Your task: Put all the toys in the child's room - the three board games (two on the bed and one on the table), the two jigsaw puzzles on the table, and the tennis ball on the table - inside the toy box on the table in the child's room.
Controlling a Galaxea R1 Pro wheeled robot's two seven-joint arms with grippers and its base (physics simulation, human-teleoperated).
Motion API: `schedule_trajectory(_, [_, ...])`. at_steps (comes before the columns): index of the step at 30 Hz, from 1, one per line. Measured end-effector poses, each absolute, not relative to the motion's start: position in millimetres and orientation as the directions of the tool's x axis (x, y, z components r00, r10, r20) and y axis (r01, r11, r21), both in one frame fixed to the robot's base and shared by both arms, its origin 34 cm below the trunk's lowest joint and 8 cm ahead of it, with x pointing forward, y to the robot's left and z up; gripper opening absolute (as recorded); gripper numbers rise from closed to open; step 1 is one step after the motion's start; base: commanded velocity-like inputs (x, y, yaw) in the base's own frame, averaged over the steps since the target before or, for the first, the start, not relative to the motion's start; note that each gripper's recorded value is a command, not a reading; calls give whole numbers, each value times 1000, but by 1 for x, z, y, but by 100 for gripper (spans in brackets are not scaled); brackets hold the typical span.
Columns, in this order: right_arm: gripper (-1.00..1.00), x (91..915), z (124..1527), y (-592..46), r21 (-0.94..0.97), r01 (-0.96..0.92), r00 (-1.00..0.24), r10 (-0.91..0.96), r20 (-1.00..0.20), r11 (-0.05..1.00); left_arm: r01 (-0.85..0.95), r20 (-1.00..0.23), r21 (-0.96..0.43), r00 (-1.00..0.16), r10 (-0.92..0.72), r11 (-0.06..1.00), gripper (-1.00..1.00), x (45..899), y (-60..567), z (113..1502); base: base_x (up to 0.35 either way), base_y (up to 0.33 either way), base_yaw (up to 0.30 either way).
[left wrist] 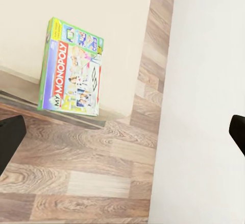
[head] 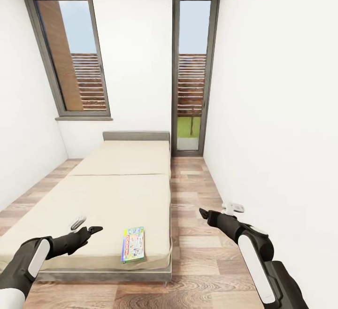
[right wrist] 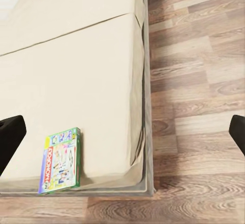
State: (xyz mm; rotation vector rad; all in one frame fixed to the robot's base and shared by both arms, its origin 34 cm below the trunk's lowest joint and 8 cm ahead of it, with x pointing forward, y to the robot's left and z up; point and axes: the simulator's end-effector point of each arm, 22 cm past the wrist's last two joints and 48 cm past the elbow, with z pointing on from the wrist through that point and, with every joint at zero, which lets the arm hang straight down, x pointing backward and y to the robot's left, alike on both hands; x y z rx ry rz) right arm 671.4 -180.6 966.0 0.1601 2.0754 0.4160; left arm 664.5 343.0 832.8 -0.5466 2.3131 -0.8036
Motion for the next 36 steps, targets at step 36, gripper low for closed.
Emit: schedule_trajectory(36, [100, 674, 916, -178, 359, -62, -510, 280, -813, 931, -18, -411, -792, -724, -554, 610, 100, 670, 311, 818, 0, 0, 0])
